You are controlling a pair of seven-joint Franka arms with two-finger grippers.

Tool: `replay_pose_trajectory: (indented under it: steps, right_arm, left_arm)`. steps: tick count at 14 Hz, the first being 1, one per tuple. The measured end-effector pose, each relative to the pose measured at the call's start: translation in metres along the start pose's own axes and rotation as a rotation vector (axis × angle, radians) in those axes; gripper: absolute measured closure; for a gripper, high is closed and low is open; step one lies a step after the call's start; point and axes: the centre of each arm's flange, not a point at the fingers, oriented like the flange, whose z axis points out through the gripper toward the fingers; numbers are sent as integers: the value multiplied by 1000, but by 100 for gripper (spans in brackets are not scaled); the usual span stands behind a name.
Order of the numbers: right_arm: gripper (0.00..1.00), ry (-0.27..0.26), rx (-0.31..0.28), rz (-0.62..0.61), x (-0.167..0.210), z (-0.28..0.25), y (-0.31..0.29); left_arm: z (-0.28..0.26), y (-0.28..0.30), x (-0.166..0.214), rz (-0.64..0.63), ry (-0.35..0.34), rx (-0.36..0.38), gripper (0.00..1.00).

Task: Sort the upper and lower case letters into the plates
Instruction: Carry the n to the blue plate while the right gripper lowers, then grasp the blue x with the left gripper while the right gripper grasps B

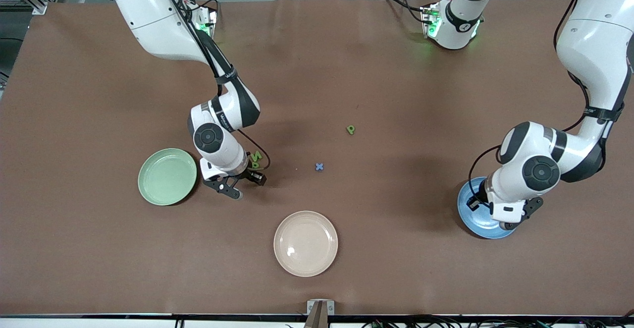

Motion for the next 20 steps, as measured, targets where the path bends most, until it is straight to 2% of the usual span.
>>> replay_pose_trajectory:
  steps: [3, 5, 7, 10, 16, 17, 18, 19, 20]
  right_arm:
    - [26, -6, -8, 0, -4, 7, 5]
    - [26, 6, 1, 2, -6, 14, 9]
    - [26, 10, 5, 2, -7, 16, 11]
    - [28, 11, 5, 3, -9, 16, 11]
    - [34, -22, -29, 1, -44, 13, -7]
    - [36, -27, -34, -2, -47, 11, -8]
    - [41, -30, -38, -3, -49, 11, -8]
    - [41, -31, -40, -2, -50, 11, -7]
    - [48, -30, -40, 0, -49, 10, -6]
  left_arm:
    - [10, -8, 6, -9, -17, 3, 69]
    - [12, -7, 5, -14, -21, 4, 53]
    - [7, 3, -3, -35, -22, -7, 31]
    - [-14, 53, -58, -86, -42, -19, 2]
    - [-45, 182, -239, -171, -23, -59, 0]
    - [-48, 201, -262, -203, -20, -72, 1]
    - [-46, 216, -282, -231, -17, -79, 1]
    - [-40, 228, -297, -257, -18, -82, 2]
    - [-33, 238, -308, -292, -26, -92, 4]
